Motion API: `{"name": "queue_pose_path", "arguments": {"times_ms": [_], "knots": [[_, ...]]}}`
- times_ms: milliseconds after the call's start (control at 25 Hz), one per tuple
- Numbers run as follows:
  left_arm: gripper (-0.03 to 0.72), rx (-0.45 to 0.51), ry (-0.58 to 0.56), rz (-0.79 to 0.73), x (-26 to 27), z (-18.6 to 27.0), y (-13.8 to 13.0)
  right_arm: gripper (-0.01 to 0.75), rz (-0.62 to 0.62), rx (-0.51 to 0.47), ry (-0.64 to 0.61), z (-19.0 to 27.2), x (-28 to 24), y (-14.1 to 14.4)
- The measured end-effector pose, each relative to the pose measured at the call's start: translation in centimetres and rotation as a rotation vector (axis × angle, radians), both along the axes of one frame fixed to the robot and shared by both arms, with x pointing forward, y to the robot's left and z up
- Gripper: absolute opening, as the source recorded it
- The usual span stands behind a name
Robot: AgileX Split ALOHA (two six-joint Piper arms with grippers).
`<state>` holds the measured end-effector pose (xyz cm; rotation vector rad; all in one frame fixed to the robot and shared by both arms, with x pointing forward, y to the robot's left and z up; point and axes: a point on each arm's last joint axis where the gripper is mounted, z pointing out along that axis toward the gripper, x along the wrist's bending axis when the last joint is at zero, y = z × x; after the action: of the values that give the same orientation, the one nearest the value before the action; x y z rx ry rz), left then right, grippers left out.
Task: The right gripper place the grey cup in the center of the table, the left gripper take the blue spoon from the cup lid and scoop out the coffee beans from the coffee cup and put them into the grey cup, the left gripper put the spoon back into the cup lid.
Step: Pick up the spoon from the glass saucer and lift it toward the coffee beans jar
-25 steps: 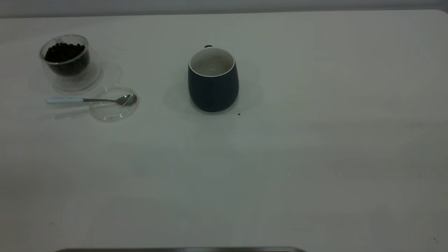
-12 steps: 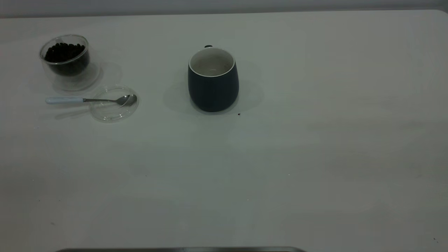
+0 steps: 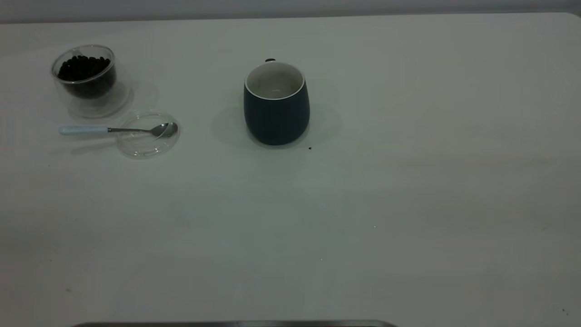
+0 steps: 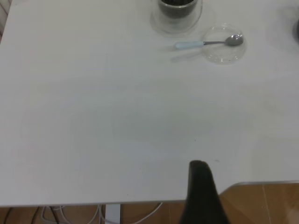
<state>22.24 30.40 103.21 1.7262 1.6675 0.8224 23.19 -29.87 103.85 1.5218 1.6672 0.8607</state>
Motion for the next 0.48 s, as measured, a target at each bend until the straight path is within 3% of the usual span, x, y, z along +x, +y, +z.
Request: {"name": "queue_pose_path", "arguments": {"times_ms": [480], "knots": [[0.589, -0.016, 0.0, 0.008, 0.0, 0.0, -0.03, 0.462, 0.0, 0.0, 0.001, -0.01, 0.0, 0.0]]}}
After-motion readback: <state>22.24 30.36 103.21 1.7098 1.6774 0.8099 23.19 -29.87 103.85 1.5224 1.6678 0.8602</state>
